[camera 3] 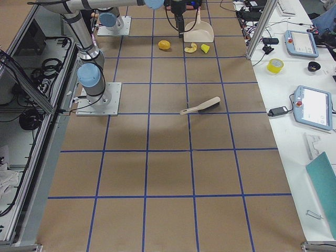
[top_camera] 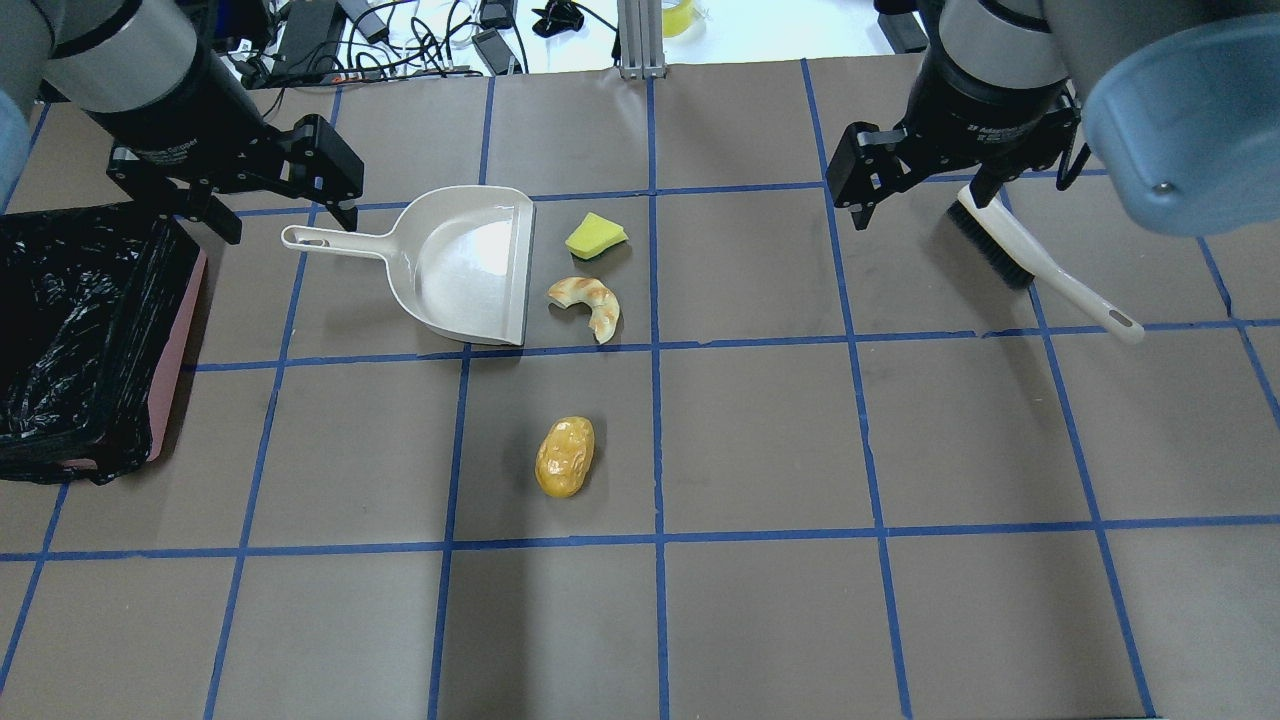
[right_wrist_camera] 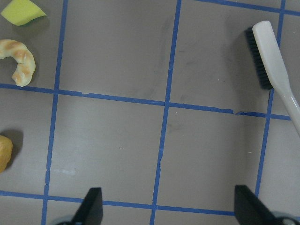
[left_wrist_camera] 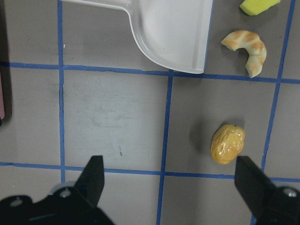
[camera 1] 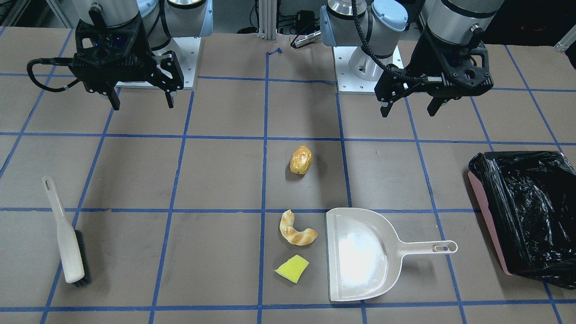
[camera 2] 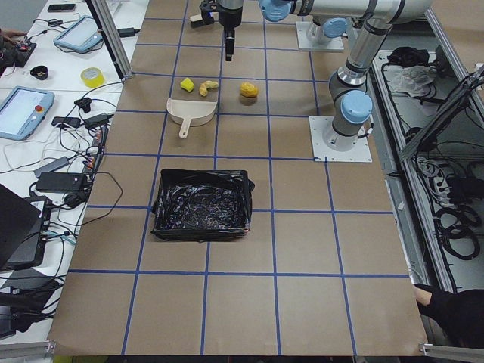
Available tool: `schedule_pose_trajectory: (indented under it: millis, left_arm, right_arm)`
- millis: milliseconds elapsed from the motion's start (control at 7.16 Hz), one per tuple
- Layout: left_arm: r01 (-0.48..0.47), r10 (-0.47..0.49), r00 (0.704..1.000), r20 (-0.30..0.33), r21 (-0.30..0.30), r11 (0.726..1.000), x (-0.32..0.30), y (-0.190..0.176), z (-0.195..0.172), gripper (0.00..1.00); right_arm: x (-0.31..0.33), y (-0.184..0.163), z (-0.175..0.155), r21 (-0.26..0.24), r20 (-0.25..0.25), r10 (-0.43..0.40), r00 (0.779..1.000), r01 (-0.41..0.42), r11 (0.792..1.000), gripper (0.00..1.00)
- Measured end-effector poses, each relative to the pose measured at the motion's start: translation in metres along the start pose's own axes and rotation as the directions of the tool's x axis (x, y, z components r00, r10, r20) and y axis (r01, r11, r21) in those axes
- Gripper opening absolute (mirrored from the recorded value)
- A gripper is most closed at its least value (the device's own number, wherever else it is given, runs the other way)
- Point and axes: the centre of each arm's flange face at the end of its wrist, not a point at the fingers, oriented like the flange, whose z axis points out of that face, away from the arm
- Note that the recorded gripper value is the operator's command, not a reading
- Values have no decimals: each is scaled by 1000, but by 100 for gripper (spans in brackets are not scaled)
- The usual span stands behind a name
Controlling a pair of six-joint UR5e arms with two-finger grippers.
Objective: Sweep and dump trash into bin
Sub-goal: 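Reach the left gripper to the dustpan handle while the right gripper reaches the brush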
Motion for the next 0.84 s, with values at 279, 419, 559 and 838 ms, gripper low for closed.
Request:
schedule_pose_trajectory:
  millis: [279, 419, 559, 838]
  left_arm:
    - [-4, 4, 1000, 1, -1, 1000, -1, 0, 0, 96]
    - [-41, 41, 999, 2, 0, 999, -3, -2, 1, 97]
    - [-112, 112, 994, 1, -1, 994, -12, -6, 4, 98]
    - [-244, 243, 970, -21, -22, 970, -65, -26, 21, 98]
  right_arm:
    - [0, 0, 0, 0, 0, -1, 1000, 1, 1000, 100]
    - [2, -1, 0, 2, -2, 0, 1000, 0, 1000, 100]
    - [8, -4, 0, 4, -5, 13, 1000, -13, 1000, 100]
    - [34, -15, 16, -24, -10, 10, 1000, -10, 1000, 100]
